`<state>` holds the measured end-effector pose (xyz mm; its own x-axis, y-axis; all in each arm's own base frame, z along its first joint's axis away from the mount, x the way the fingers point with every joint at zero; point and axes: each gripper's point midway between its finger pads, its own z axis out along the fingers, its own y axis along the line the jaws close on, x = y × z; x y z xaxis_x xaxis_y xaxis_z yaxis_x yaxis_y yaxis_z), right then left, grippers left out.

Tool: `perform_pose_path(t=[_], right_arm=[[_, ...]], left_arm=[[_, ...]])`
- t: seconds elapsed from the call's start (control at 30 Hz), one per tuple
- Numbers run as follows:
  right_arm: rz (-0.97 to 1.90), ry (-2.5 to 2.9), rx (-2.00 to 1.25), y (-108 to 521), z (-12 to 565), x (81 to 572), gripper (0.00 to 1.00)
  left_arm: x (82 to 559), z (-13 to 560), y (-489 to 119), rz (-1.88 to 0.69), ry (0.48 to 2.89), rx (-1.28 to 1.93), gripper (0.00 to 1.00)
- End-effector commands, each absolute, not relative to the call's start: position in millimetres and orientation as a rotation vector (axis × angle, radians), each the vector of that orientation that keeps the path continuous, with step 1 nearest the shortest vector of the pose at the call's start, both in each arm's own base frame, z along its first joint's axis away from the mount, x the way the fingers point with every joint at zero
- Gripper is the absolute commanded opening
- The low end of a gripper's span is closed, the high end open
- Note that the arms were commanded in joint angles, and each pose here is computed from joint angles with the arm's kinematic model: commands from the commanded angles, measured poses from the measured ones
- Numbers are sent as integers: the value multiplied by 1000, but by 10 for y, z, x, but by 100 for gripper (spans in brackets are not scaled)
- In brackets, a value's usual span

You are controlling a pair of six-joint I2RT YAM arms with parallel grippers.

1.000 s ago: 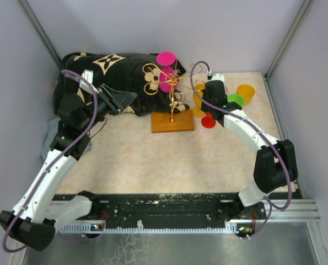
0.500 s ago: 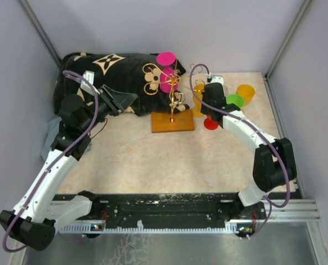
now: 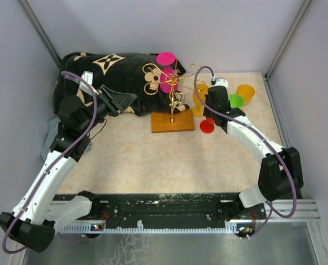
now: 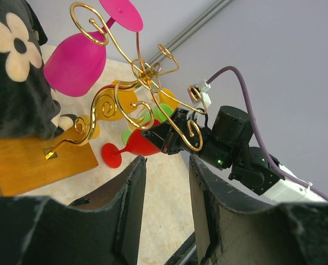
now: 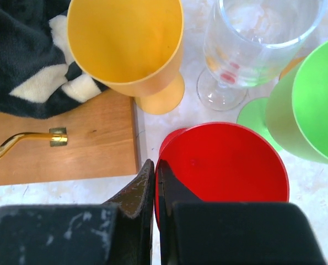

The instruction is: Place the wine glass upside down on the wine glass rack

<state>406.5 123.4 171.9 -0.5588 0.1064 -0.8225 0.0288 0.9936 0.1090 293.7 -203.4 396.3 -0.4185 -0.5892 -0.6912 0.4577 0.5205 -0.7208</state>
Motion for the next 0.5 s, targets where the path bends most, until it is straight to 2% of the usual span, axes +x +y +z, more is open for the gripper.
perform_pose_path(t=[0.0,0.27,0.47], right_arm=[[177,2087,132,1240,2094,3948,0],[222,2015,126,1256,2582,3561,0],[302,1882,149,1211,3167,3154,0]], left_arm=[[2848,4042,-2016,-1184,1606,-106,43],[2744,4054,-1942,-1180,1596,-130,43],[2641,4054,-1914,-1198,1599,-140,43]])
